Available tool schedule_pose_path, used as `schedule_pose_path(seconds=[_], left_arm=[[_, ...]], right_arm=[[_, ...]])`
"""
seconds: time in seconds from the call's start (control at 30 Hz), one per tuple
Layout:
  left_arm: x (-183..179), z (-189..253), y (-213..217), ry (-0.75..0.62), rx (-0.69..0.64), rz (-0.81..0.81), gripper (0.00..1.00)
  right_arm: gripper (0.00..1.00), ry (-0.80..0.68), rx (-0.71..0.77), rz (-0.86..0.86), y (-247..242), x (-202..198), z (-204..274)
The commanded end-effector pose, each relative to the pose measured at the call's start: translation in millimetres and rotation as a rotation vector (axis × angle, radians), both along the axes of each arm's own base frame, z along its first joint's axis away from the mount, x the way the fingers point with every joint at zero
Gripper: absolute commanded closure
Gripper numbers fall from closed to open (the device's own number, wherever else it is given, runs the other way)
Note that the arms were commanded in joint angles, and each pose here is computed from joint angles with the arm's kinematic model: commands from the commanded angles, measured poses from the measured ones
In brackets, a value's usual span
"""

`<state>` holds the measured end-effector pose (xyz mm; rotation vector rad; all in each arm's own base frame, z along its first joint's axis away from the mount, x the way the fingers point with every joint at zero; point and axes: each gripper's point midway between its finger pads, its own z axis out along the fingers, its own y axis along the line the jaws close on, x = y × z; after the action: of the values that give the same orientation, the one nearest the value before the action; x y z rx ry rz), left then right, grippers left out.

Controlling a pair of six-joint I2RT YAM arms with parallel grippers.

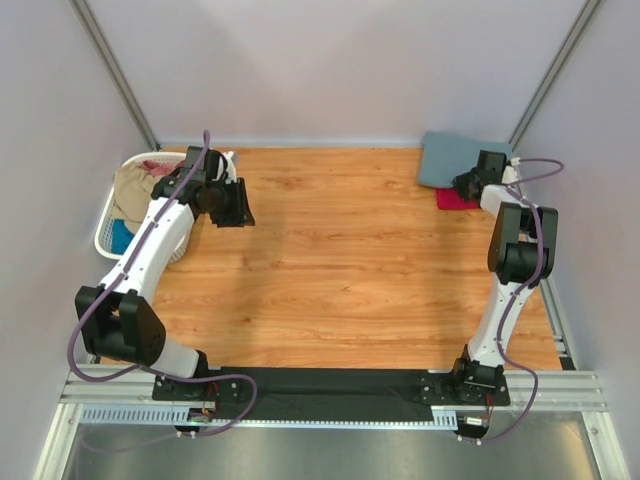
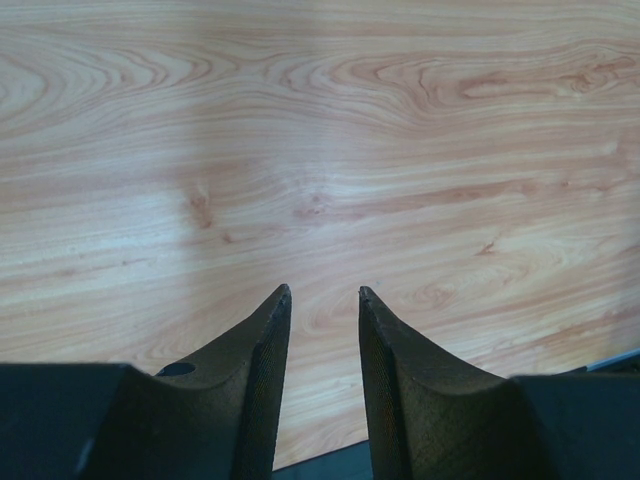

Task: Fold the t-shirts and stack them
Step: Neatly place the folded tshirt to the corner

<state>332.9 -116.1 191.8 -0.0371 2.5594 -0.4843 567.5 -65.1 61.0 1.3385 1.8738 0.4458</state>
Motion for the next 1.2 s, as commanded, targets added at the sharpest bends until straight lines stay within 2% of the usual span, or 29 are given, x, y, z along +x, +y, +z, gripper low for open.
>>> schedule_pose_path(seconds=[0.0, 0.17, 0.23, 0.3, 0.63, 0.9, 0.97, 1.03, 1.1, 1.17], left_arm=[[4.4, 5.6, -0.7, -0.03, -0.009, -0.007, 0.59], [3.9, 5.2, 0.0, -0.028, -0.006, -0.002, 0.59], [3.8, 6.6, -0.5, -0.032, -0.01, -0.003, 0.59], [3.8, 8.6, -0.3, -0.038, -0.01, -0.002, 0.59], [4.2, 3.5, 1.0, -0.026, -0.001, 0.001, 0.59], [3.9, 3.2, 1.1, -0.023, 0.0, 0.001, 0.59], [4.3, 1.8, 1.3, -0.02, 0.001, 0.002, 0.58], [4.5, 2.5, 1.2, -0.023, 0.0, 0.003, 0.58], [4.2, 0.6, 0.2, -0.016, -0.004, 0.0, 0.58], [4.1, 1.6, 0.1, -0.016, -0.006, 0.002, 0.58]], right_arm=[[1.0, -0.091, -0.019, -0.029, -6.1, 20.5, 27.3], [1.0, -0.183, -0.041, 0.079, 1.9, 16.7, 89.5], [1.0, -0.176, -0.07, 0.112, 3.2, 14.8, 97.9], [1.0, -0.118, -0.085, 0.134, 3.3, 2.5, 79.3], [1.0, -0.064, -0.104, 0.164, 1.5, -29.3, 30.2], [1.0, -0.152, -0.072, 0.2, -0.8, -26.4, 27.7], [1.0, -0.198, -0.052, 0.223, 5.4, -20.6, 40.6], [1.0, -0.271, -0.04, 0.247, 10.1, -13.3, 75.7], [1.0, -0.291, -0.074, 0.269, 11.7, -14.8, 107.9], [1.0, -0.252, -0.112, 0.283, 10.3, -25.6, 105.1]])
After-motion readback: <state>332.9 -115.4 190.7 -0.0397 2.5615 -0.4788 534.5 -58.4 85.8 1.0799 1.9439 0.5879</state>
